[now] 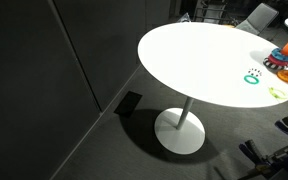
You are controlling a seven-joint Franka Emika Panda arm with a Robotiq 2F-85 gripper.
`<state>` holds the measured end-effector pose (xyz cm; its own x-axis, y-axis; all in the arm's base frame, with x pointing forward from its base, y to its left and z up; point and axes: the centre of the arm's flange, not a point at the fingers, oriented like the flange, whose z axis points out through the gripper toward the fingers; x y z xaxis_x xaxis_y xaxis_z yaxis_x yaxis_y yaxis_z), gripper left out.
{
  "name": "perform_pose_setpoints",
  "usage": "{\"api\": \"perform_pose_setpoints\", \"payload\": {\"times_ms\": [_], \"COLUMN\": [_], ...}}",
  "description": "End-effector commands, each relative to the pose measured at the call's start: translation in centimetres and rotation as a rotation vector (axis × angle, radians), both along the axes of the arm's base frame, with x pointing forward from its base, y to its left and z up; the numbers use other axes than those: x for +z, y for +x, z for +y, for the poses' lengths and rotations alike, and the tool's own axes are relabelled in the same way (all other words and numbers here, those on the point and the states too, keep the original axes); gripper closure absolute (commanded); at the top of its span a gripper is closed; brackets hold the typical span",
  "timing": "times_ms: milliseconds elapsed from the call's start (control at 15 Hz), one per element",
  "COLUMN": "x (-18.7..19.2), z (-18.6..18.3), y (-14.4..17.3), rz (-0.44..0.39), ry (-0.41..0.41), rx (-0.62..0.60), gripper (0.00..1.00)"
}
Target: Pick up the clear ring and put it on the ring holder
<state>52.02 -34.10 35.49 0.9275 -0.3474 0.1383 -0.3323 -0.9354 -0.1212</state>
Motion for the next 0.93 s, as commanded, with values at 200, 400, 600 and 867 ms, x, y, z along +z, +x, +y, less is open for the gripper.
{"api": "perform_pose_setpoints", "payload": {"times_ms": [200,400,600,867], "x": [-0.07,-0.08,-0.08,-0.08], "z": [-0.6,-0.61,-0.57,-0.2], "y": [-0.21,-0.23,-0.31,-0.38], "rz": [-0.021,-0.021,-0.021,-0.023], "ry": [0.01,0.01,0.014,0.028], "rx": [0.01,0.01,0.013,0.028], "gripper": [0.0,0.0,0.0,0.0]}}
